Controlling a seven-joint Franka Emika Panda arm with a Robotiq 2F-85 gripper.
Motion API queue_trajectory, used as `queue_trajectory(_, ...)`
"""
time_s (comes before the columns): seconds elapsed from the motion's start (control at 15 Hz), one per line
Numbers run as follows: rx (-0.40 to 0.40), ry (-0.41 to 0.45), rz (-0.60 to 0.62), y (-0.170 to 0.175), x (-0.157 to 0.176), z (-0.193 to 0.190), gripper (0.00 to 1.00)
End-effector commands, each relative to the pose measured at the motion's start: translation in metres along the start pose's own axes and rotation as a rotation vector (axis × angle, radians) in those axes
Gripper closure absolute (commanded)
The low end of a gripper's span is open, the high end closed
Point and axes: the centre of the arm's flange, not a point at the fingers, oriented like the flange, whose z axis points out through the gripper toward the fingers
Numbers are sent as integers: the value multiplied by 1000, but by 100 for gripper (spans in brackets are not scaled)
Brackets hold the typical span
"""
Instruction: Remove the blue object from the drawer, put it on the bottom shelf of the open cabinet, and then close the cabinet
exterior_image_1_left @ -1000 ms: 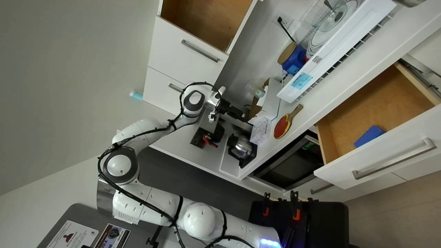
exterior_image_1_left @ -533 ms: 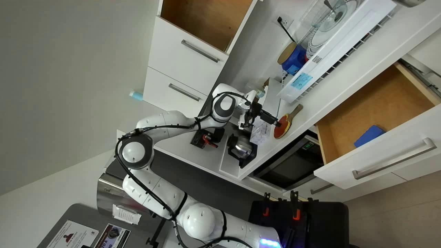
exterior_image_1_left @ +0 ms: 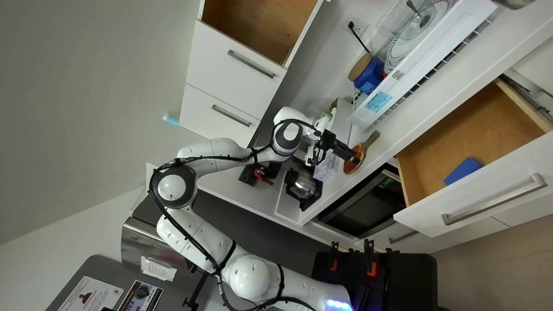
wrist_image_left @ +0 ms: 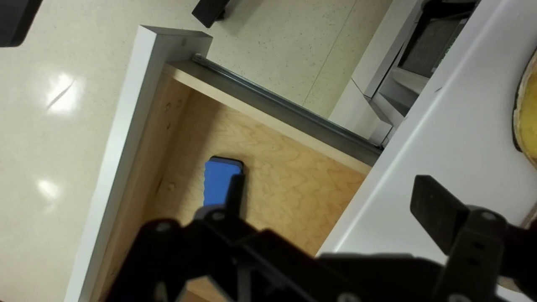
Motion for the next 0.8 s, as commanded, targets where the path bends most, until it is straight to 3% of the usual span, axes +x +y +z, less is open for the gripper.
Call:
queue_trajectory(0.0, 3, 11, 100, 17, 18, -3, 0)
queue_trajectory(0.2, 29, -11, 226, 59, 51, 3, 0)
queue_trajectory(0.4, 66, -51, 277, 95, 76, 26, 0)
queue_trajectory(0.73, 162, -35, 298, 107, 90, 79, 0)
